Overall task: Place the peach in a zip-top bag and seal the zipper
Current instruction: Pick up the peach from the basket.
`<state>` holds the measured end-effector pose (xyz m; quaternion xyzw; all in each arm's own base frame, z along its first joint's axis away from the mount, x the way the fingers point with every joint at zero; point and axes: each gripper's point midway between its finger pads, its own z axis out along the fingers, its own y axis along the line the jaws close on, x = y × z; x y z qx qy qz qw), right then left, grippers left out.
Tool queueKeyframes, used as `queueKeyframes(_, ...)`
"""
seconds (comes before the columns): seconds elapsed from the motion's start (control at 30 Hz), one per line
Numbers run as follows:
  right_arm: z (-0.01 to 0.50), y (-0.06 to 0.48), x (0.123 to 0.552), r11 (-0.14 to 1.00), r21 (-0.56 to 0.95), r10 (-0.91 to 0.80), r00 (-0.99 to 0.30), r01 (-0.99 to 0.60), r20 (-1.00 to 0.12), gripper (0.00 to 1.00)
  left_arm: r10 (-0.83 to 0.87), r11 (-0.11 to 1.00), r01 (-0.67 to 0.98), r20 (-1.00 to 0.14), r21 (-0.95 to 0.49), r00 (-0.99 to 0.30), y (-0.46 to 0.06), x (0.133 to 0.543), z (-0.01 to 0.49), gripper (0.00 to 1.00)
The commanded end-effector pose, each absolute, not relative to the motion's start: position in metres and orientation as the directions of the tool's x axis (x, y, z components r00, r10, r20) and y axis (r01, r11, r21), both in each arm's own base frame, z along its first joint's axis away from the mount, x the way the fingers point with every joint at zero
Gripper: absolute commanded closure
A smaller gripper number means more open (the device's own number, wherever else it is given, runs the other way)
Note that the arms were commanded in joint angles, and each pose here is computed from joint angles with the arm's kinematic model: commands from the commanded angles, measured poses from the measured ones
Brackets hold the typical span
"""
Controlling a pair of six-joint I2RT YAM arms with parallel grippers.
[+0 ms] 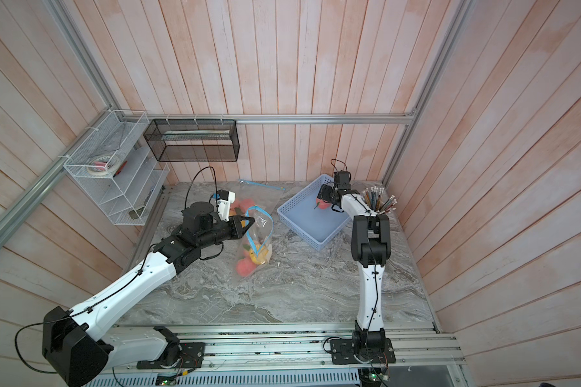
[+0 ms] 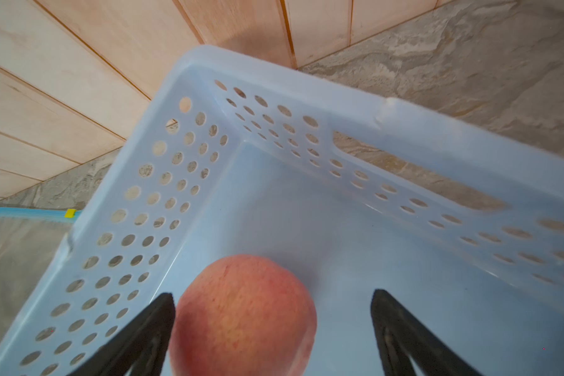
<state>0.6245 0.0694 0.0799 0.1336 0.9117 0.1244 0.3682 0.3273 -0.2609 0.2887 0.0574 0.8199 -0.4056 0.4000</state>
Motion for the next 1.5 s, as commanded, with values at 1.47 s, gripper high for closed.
queueKeyframes(1.47, 0.25, 0.147, 0.494, 0.755, 0.555, 0.263, -0.613, -0.349, -0.745, 0.4, -0.206, 0.627, 0.443, -0.685, -0.641, -0.699, -0.274, 0.324, 0.281, 1.0)
